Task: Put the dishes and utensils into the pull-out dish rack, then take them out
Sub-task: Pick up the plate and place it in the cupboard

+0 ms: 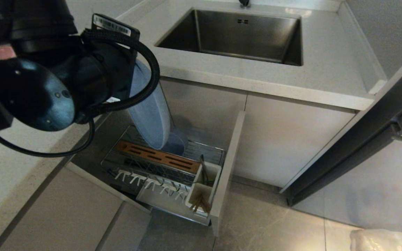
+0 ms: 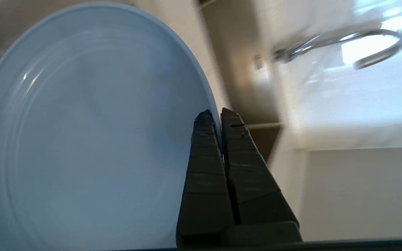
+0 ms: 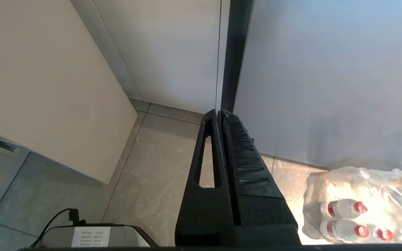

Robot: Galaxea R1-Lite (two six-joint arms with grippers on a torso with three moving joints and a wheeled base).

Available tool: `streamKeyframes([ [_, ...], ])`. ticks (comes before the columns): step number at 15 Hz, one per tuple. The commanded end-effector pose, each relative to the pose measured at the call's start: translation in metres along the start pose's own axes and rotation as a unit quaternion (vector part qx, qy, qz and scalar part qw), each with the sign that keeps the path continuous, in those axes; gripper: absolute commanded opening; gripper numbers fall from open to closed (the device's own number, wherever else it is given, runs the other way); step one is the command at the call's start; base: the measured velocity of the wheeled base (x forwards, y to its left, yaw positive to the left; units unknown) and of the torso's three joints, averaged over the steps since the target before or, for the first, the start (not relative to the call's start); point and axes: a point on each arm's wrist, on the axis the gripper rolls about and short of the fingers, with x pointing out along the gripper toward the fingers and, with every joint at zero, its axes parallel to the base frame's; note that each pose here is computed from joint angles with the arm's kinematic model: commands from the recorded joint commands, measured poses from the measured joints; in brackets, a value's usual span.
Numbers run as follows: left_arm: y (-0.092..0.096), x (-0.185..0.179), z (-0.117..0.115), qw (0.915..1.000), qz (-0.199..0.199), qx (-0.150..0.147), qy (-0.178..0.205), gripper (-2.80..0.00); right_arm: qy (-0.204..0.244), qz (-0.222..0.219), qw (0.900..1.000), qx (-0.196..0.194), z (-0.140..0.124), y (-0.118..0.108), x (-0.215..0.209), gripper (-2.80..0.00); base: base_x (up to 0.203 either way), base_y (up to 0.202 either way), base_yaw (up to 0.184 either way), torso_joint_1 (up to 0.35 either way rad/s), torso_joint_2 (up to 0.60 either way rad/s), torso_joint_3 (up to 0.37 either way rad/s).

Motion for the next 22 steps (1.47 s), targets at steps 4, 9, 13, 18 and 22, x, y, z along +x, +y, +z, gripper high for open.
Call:
streamKeyframes([
  [4,0.032,0.002,-0.019,0.9991,0.039,0.009,0.016,-2.8,0.0,0.0,1.0,0.0,0.0,0.0,0.0,-2.8,0.0,0.0,0.0,0.0,0.0,0.0],
  [9,0.057,0.006,-0.029,0.9974,0.07,0.006,0.018,-2.8,0.0,0.0,1.0,0.0,0.0,0.0,0.0,-2.8,0.0,0.0,0.0,0.0,0.0,0.0],
  [13,0.075,0.022,-0.034,0.995,0.099,-0.012,-0.001,-2.8,0.001,0.0,1.0,0.0,0.0,0.0,0.0,-2.8,0.0,0.0,0.0,0.0,0.0,0.0],
  [18,0.099,0.041,-0.047,0.9942,0.102,-0.024,-0.024,-2.8,0.001,0.0,1.0,0.0,0.0,0.0,0.0,-2.8,0.0,0.0,0.0,0.0,0.0,0.0],
  [22,0.118,0.057,-0.061,0.992,0.121,-0.017,-0.03,-2.8,0.001,0.0,1.0,0.0,0.0,0.0,0.0,-2.8,0.0,0.0,0.0,0.0,0.0,0.0],
])
